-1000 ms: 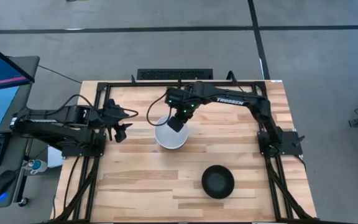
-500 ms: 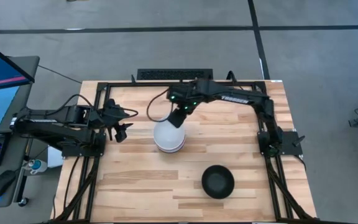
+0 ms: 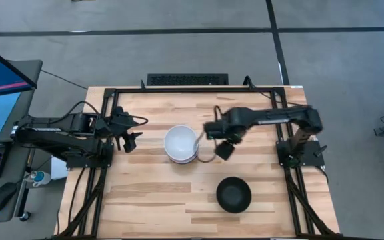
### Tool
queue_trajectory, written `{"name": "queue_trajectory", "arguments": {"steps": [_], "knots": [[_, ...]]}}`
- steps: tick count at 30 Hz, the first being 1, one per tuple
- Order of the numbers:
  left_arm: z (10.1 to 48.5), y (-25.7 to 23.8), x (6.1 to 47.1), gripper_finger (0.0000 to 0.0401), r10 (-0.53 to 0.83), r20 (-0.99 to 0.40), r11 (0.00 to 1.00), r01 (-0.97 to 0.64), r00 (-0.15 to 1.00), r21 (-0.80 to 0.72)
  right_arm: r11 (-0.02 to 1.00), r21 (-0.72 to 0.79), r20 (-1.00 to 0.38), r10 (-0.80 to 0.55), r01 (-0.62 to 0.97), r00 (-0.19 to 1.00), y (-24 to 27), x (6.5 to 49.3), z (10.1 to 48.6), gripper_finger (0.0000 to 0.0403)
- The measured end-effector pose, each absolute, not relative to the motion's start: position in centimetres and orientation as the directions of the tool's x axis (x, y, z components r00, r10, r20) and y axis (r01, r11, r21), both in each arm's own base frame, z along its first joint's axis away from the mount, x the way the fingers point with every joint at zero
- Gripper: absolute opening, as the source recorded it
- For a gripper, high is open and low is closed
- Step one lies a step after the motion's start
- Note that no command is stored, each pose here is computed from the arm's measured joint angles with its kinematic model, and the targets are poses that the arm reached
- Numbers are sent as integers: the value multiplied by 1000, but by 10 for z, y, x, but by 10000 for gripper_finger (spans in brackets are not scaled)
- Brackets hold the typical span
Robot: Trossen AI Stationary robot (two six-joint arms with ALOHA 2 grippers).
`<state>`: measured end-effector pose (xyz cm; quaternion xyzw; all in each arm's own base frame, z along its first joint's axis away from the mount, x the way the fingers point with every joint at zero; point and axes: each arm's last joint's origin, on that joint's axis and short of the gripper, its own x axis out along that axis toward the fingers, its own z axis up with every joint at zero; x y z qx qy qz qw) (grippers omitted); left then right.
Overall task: Nest bowls inside each other
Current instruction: Stack the black bowl on the white bowl
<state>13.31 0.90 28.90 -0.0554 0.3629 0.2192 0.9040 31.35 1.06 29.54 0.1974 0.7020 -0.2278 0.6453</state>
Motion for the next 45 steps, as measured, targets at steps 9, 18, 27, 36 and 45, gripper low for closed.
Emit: {"name": "queue_trajectory", "arguments": {"steps": [9, 18, 27, 36, 45], "knots": [[289, 8, 133, 206, 331, -687, 905, -425, 647, 36, 742, 143, -990, 93, 655, 111, 90, 251, 281, 207], [289, 8, 134, 206, 331, -685, 890, -457, 649, -4, 692, 112, -992, 114, 713, 44, 138, 234, 228, 207], [286, 8, 137, 206, 322, -705, 874, -485, 632, -35, 717, 86, -994, 105, 692, 14, 160, 245, 199, 203], [283, 8, 140, 206, 311, -723, 877, -480, 617, -32, 707, 178, -982, 168, 684, 82, 169, 259, 187, 176], [284, 8, 140, 206, 310, -721, 877, -479, 620, -35, 719, 167, -984, 162, 674, 72, 153, 267, 187, 72]]}}
